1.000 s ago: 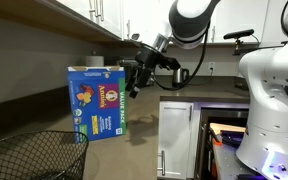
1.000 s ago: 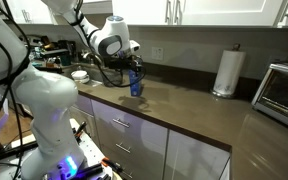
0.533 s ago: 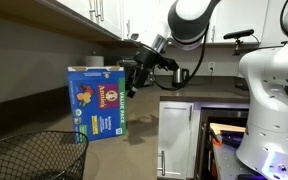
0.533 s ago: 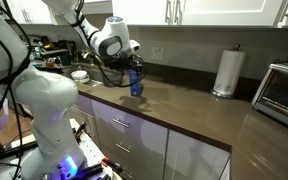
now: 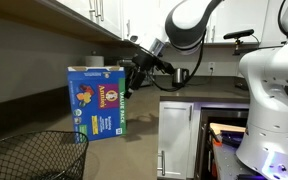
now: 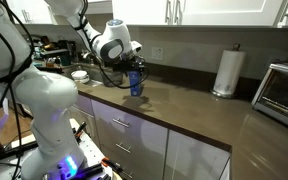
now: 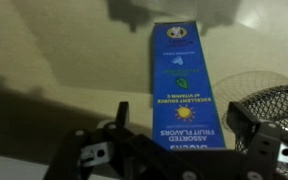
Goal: Flip the box anticlockwise
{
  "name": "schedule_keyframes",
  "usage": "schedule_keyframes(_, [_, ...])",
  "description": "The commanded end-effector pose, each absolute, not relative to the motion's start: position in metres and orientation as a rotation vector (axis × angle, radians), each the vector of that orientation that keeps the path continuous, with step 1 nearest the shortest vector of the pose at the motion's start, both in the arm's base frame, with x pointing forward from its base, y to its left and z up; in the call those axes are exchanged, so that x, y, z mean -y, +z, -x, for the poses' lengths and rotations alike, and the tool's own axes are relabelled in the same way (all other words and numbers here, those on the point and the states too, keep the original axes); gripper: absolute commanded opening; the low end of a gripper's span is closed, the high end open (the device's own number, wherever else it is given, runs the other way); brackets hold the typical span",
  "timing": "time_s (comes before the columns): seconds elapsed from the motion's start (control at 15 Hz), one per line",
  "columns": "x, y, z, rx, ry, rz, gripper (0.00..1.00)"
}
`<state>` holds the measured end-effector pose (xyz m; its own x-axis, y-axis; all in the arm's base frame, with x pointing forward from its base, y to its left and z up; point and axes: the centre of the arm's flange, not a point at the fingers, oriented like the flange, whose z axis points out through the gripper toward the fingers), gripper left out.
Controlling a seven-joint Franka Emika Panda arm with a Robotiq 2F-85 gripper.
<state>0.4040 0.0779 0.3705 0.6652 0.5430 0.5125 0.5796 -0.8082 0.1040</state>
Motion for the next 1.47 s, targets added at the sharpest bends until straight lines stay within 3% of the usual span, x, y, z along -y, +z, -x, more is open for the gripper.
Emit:
schedule_keyframes(0.0, [-0.075,0.357,-0.417,0.994,-0.882,2.794,1.0])
schedule_keyframes(0.67, [-0.082,0.35,-0.429,1.077,-0.914,2.723,1.0])
schedule_keyframes(0.73, [-0.083,0.35,-0.43,1.084,-0.915,2.716,0.75])
schedule_keyframes(0.87, [-0.082,0.349,-0.432,1.09,-0.915,2.709,0.67])
schedule_keyframes(1.13, [-0.077,0.346,-0.434,1.092,-0.913,2.706,0.39])
schedule_keyframes(1.4, [-0.073,0.348,-0.435,1.087,-0.918,2.714,0.33])
